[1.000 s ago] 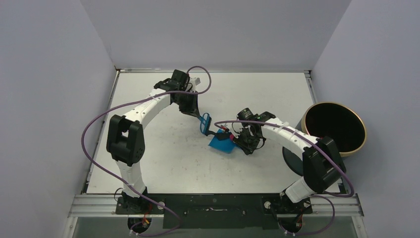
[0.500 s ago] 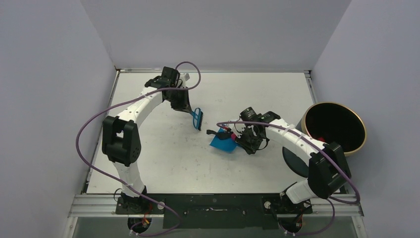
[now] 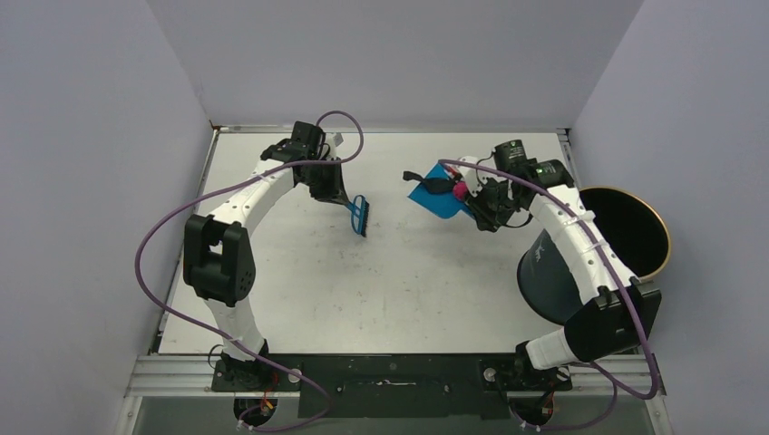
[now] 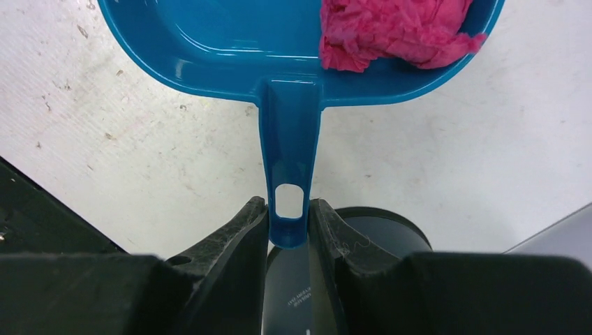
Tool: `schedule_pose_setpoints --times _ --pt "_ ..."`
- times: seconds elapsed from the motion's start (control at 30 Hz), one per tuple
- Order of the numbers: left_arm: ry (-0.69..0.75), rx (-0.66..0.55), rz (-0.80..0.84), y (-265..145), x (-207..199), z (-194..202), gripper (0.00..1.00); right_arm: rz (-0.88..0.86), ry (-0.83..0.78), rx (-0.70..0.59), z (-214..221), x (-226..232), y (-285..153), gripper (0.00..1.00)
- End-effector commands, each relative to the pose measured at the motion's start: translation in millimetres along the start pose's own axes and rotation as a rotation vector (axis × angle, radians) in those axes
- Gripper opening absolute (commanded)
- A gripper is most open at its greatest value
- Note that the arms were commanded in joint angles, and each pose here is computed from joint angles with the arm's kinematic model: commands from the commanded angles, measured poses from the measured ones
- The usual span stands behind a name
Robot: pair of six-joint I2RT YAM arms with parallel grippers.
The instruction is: Sweep away the paper scraps from the table
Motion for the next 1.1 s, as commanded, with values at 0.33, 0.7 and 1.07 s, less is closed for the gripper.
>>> schedule_pose_setpoints --times 0.33,0.7,1.07 --pt "0.009 -0.057 0.068 -14 -10 -7 0.0 0.214 0.164 -0.026 22 -29 -119 0.05" --pt "0.008 -0.052 0.082 -14 -12 -7 0.0 0.532 0.27 0.075 62 -23 -184 0.05" --pt "-0.003 -0.05 0.089 -14 -12 -7 0.0 0.743 0.303 0.319 104 -5 -225 0.05"
Point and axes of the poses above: each gripper's point midway between its finger pads, its own y axis out along the fingers, its own x axis along the line the jaws close on, z = x × y, the point moved 9 cm from there along -y, back along the fingers, and after that the axes turned 10 degrees about -y, right-handed, at the moved point
